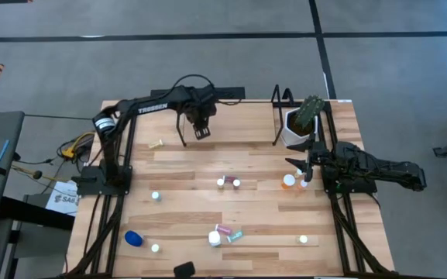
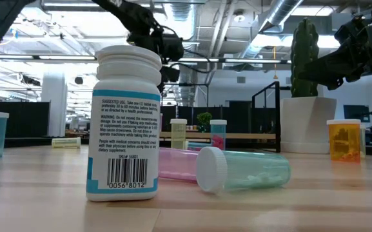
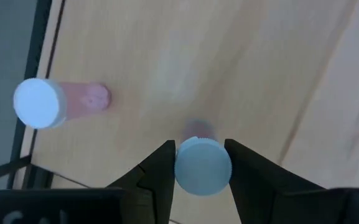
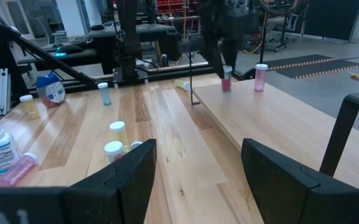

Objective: Pick and place medicine bottles onto shelf by color
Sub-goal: Put the blue pill bottle on the shelf

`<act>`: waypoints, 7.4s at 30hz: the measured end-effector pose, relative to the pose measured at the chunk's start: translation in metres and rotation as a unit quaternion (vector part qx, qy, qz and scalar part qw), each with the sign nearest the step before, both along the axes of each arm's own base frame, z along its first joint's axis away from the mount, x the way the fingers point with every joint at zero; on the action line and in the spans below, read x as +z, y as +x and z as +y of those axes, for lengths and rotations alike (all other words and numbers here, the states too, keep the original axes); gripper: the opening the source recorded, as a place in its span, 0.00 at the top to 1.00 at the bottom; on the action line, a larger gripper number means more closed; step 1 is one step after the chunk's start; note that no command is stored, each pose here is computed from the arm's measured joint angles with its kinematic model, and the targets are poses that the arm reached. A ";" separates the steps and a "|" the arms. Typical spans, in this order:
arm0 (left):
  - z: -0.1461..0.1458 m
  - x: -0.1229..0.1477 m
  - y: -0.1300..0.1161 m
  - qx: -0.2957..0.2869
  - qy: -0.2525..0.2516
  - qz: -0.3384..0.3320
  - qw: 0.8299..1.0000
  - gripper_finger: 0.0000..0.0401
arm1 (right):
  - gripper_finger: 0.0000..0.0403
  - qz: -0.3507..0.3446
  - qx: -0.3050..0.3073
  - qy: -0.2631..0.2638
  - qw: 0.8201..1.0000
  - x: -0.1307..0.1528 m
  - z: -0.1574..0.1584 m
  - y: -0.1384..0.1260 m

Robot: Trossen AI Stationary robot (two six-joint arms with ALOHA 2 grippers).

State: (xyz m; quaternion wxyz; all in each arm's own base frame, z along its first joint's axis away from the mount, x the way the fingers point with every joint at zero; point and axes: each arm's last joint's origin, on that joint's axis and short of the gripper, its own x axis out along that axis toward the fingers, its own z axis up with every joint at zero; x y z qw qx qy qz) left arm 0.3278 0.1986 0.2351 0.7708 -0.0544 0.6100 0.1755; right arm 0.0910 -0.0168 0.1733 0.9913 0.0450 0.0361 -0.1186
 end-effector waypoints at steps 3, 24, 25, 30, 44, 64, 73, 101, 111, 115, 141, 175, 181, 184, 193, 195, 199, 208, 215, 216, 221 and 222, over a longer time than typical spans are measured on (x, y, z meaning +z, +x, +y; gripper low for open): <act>0.006 0.001 -0.001 -0.005 0.008 -0.006 1.000 0.70 | 0.35 0.000 0.000 0.000 1.000 0.000 0.000 0.000; 0.025 0.001 -0.015 -0.008 0.009 -0.002 1.000 0.70 | 0.35 0.000 0.000 0.000 1.000 0.000 0.000 0.000; 0.025 0.001 -0.015 -0.011 0.010 0.000 1.000 0.70 | 0.35 0.000 0.000 0.000 1.000 0.000 0.000 0.000; 0.026 0.001 -0.015 -0.037 0.016 0.006 0.999 0.70 | 0.35 0.000 0.000 0.000 1.000 0.000 0.000 0.000; 0.027 0.001 -0.015 -0.132 0.039 0.022 0.990 0.70 | 0.35 0.000 0.000 0.000 1.000 0.000 0.000 0.000; 0.028 0.001 -0.017 -0.149 0.026 0.015 0.988 0.70 | 0.35 0.000 0.000 0.000 1.000 0.000 0.000 0.000; 0.030 0.001 -0.018 -0.152 0.019 0.010 0.988 0.70 | 0.35 0.000 0.000 0.000 1.000 0.000 0.000 0.000; 0.047 -0.009 -0.022 -0.117 0.010 -0.003 0.993 0.64 | 0.35 0.000 0.000 0.000 1.000 0.000 0.000 0.000; 0.046 -0.006 -0.024 -0.086 0.007 -0.009 0.996 0.55 | 0.35 0.000 0.000 0.000 1.000 0.000 0.000 0.000; 0.044 0.002 -0.027 -0.082 0.011 -0.016 0.996 0.52 | 0.35 0.000 0.000 0.000 1.000 0.000 0.000 0.000; -0.039 0.064 -0.008 -0.082 0.023 -0.111 0.990 0.51 | 0.35 0.000 0.000 0.000 1.000 0.000 0.000 0.000; -0.252 0.006 -0.105 0.141 -0.083 0.007 0.986 0.51 | 0.35 0.000 0.000 0.000 1.000 0.000 0.000 0.000; -0.261 -0.015 -0.132 0.224 -0.101 -0.003 0.969 0.51 | 0.35 -0.001 0.000 0.000 1.000 0.000 0.000 0.000; -0.268 -0.021 -0.138 0.236 -0.103 -0.001 0.966 0.51 | 0.35 0.000 0.000 0.000 1.000 0.000 0.000 0.000; -0.277 -0.035 -0.147 0.256 -0.084 0.002 0.963 0.43 | 0.35 0.000 0.000 0.000 1.000 0.000 0.000 0.000; -0.279 -0.036 -0.148 0.253 -0.085 0.003 0.964 0.42 | 0.35 0.000 0.000 0.000 1.000 0.000 0.000 0.000; -0.277 -0.040 -0.150 0.256 -0.078 0.009 0.963 0.42 | 0.35 0.000 0.000 0.000 1.000 0.000 0.000 0.000; -0.277 -0.056 -0.154 0.258 -0.098 0.015 0.961 0.43 | 0.35 -0.001 0.000 0.000 1.000 0.000 0.000 0.000; -0.275 -0.058 -0.158 0.259 -0.089 0.033 0.961 0.52 | 0.35 0.000 0.000 0.000 1.000 0.000 0.000 0.000; -0.275 -0.058 -0.158 0.260 -0.089 0.033 0.961 0.54 | 0.35 0.000 0.000 0.000 1.000 0.000 0.000 0.000; -0.276 -0.058 -0.156 0.259 -0.095 0.026 0.961 0.66 | 0.35 0.000 0.000 0.000 1.000 0.000 0.000 0.000; -0.276 -0.058 -0.156 0.259 -0.096 0.025 0.961 0.68 | 0.35 0.000 0.000 0.000 1.000 0.000 0.000 0.000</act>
